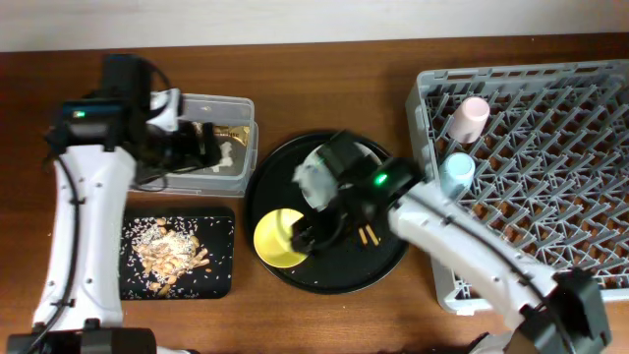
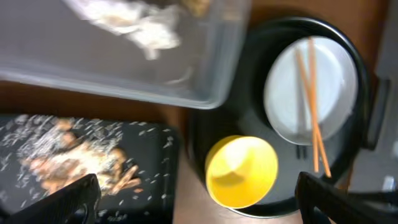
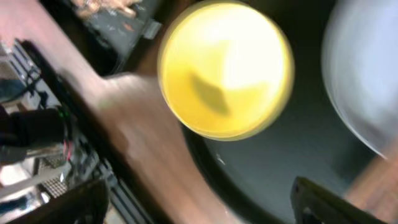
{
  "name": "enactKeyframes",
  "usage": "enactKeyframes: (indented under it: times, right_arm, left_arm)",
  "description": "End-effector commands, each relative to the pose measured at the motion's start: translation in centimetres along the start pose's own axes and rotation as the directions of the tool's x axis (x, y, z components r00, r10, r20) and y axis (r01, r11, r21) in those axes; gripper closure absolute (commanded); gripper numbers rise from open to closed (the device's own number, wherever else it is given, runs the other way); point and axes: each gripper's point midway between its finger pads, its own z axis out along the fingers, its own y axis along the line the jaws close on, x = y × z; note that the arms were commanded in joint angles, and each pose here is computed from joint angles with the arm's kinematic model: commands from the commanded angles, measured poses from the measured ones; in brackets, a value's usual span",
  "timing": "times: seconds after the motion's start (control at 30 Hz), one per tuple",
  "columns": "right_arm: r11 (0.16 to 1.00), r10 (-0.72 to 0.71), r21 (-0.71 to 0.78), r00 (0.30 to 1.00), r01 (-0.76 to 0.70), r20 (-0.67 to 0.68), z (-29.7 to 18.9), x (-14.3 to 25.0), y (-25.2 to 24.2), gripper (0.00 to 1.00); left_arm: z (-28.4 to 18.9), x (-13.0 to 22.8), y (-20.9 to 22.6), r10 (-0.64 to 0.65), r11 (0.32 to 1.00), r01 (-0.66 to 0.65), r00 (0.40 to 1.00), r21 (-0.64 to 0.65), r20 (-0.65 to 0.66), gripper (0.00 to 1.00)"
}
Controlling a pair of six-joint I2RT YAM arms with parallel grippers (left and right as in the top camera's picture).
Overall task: Sort waste into correct bins and load items into the dishwasher rack
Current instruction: 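Reach the right gripper to the yellow bowl on the round tray and grasp it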
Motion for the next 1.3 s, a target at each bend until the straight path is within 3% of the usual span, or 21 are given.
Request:
enactKeyframes:
  times: [0.0,0.1,0.17,0.3,0.6,1.27]
  right_arm:
    - [0.997,-0.003,0.079,0.999,-0.001,0.055,2.5,-0.5,1.6,0.09]
    - [0.991,-0.055,0.127,0.991,0.039,0.124,4.6,-1.5,3.0,0.1]
    - [0.98,-0.114,0.178,0.981,0.085,0.16,6.2,-2.0,3.8,0.19]
    - [0.957,-0.162,0.266,0.974,0.116,0.159,8.6,-2.2,3.5,0.24]
    - [0.952,-0.162,0.281,0.978,0.119,0.132,11.8,-2.2,2.4,0.56]
    - [0.954,-0.123,0.284,0.988,0.093,0.09,14.1,-1.2,1.4,0.57]
  left_arm:
    - [-1.4,-0.2,3.8,-0.12,0.992,0.121,0.992,-0.045,0.026,0.01]
    - [-1.8,-0.2,5.7,-0.174,0.983,0.176,0.984,-0.059,0.032,0.0]
    - [-1.9,-0.3,6.4,-0.192,0.979,0.194,0.981,-0.063,0.039,0.01]
    - [-1.9,-0.3,6.4,-0.193,0.979,0.195,0.98,-0.064,0.038,0.01]
    - [-1.9,-0.3,6.4,-0.193,0.979,0.195,0.98,-0.063,0.039,0.01]
    - [-1.9,-0.3,6.4,-0.193,0.979,0.195,0.98,-0.064,0.038,0.01]
